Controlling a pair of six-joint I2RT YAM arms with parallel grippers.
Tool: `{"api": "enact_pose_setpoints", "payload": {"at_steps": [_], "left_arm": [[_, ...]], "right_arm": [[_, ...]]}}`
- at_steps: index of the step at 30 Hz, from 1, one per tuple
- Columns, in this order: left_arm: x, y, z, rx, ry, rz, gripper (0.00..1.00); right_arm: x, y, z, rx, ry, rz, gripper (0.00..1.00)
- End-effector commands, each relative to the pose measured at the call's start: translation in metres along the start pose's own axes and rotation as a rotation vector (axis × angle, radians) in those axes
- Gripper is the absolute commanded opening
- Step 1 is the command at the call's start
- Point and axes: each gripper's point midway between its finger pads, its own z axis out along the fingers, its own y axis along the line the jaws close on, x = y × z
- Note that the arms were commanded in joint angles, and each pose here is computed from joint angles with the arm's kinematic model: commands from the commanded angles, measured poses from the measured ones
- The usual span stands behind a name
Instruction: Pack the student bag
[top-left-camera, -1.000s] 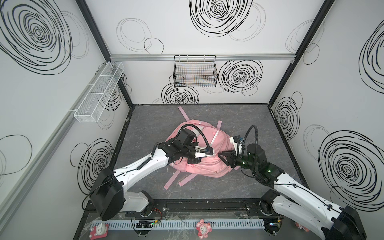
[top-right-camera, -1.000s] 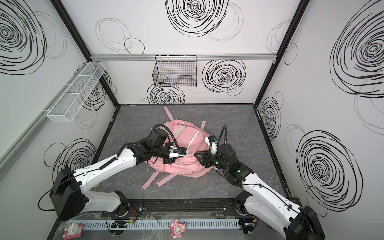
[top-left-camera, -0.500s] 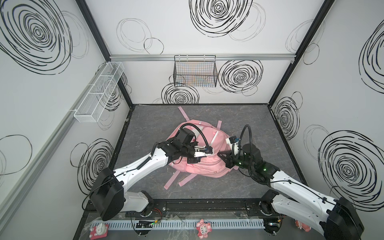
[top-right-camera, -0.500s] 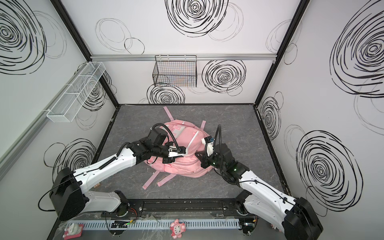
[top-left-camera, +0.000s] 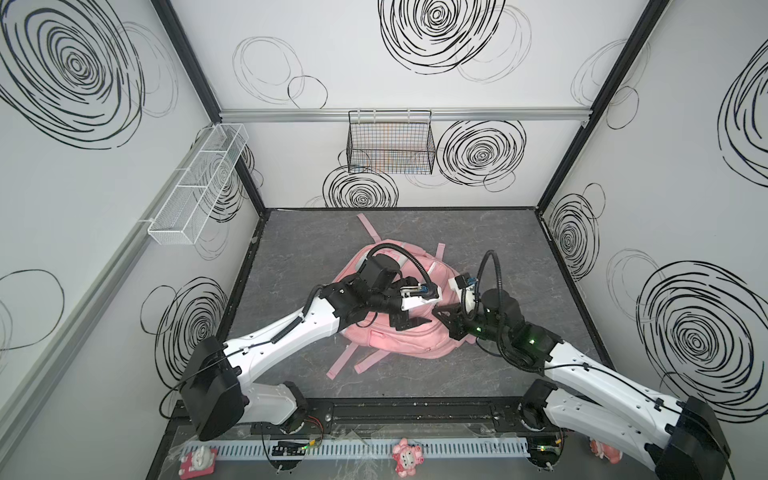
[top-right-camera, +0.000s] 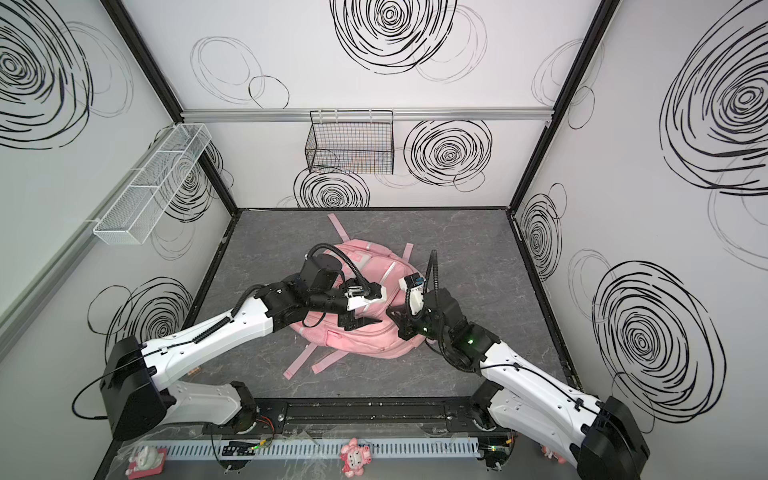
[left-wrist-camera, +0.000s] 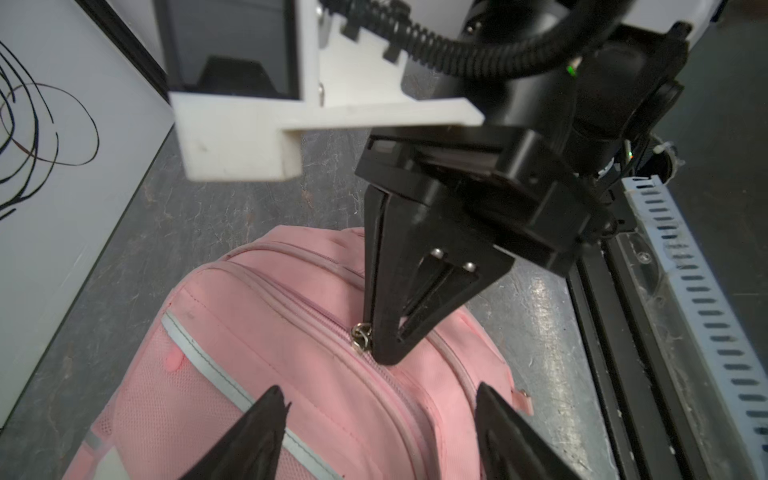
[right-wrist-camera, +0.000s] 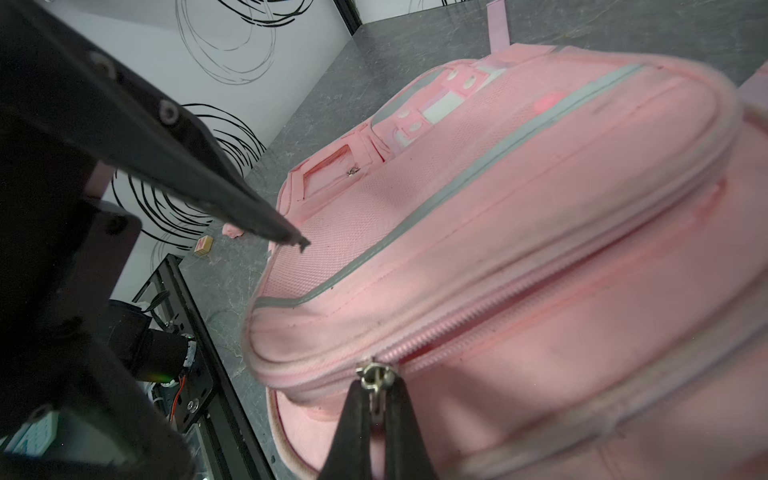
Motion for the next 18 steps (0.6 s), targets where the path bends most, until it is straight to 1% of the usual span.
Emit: {"api": "enact_pose_setpoints", "payload": {"at_steps": [1,5,9,10,13,14,15,17,18], "left_arm": [[0.004,0.004,0.009,-0.012,0.017,-0.058,0.70],[0.012,0.005,0.016,-0.001,0.058,-0.080,0.62],[0.020,0.002,0.022,0.019,0.088,-0.102,0.63],[0.022,0.000,0.023,0.029,0.096,-0.103,0.61],[0.025,-0.002,0.024,0.043,0.115,-0.095,0.35],[0.026,-0.001,0.024,0.041,0.120,-0.096,0.21],[0.025,-0.001,0.023,0.038,0.121,-0.094,0.14],[0.024,0.000,0.021,0.029,0.119,-0.092,0.08],[0.023,0.000,0.018,0.025,0.117,-0.091,0.05]], "right_arm": [[-0.039,0.030,-0.014,-0.077,-0.121,-0.016,0.00],[-0.043,0.037,-0.017,-0.098,-0.141,-0.011,0.00],[-0.048,0.039,-0.021,-0.099,-0.161,-0.010,0.00],[-0.050,0.040,-0.022,-0.101,-0.166,-0.011,0.00],[-0.052,0.038,-0.025,-0.089,-0.174,-0.009,0.00],[-0.052,0.037,-0.026,-0.079,-0.179,-0.010,0.00],[-0.052,0.034,-0.026,-0.065,-0.179,-0.011,0.00],[-0.055,0.023,-0.029,0.000,-0.188,-0.021,0.00],[-0.057,0.012,-0.030,0.055,-0.192,-0.024,0.00]]}}
